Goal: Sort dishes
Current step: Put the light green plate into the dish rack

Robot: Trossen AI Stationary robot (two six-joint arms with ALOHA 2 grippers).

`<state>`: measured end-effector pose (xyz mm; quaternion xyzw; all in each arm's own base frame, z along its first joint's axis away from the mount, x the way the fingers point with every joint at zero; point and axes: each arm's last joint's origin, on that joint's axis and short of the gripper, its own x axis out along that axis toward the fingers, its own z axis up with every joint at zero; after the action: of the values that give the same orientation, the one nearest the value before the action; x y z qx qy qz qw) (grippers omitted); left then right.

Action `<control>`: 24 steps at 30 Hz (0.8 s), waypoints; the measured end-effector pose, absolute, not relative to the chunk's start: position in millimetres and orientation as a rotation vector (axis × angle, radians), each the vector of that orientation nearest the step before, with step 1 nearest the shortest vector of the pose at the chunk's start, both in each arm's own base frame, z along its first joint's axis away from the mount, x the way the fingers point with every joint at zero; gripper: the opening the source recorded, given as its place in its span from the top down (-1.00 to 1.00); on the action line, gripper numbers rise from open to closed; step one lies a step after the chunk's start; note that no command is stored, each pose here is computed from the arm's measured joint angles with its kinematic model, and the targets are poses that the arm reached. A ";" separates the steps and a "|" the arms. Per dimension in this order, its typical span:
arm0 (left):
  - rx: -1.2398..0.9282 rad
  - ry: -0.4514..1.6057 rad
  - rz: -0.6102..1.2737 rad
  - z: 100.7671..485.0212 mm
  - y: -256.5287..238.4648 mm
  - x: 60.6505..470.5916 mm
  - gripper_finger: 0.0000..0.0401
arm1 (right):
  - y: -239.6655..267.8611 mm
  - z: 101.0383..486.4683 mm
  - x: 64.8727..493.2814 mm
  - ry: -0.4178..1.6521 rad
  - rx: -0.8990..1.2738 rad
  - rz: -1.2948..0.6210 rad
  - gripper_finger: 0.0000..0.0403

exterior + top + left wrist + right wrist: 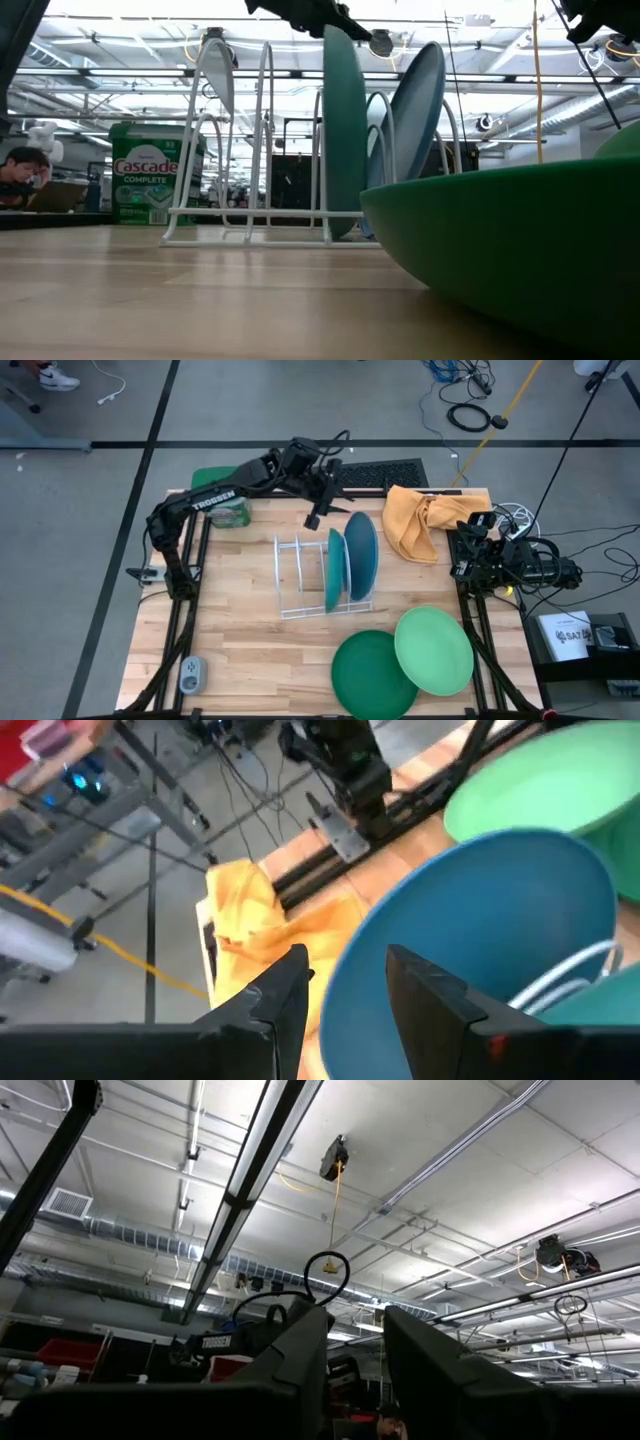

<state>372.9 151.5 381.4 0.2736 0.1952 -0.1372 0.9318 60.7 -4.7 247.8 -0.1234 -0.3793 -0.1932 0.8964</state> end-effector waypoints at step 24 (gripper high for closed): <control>0.745 0.582 -0.444 396.0 -58.1 359.3 0.32 | -5.3 247.2 61.2 -0.770 -0.257 -0.424 0.51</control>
<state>359.3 -58.1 396.0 0.3559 0.2779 -0.2120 0.8667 61.2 -5.3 247.2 -0.1239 -0.3718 -0.2048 0.8969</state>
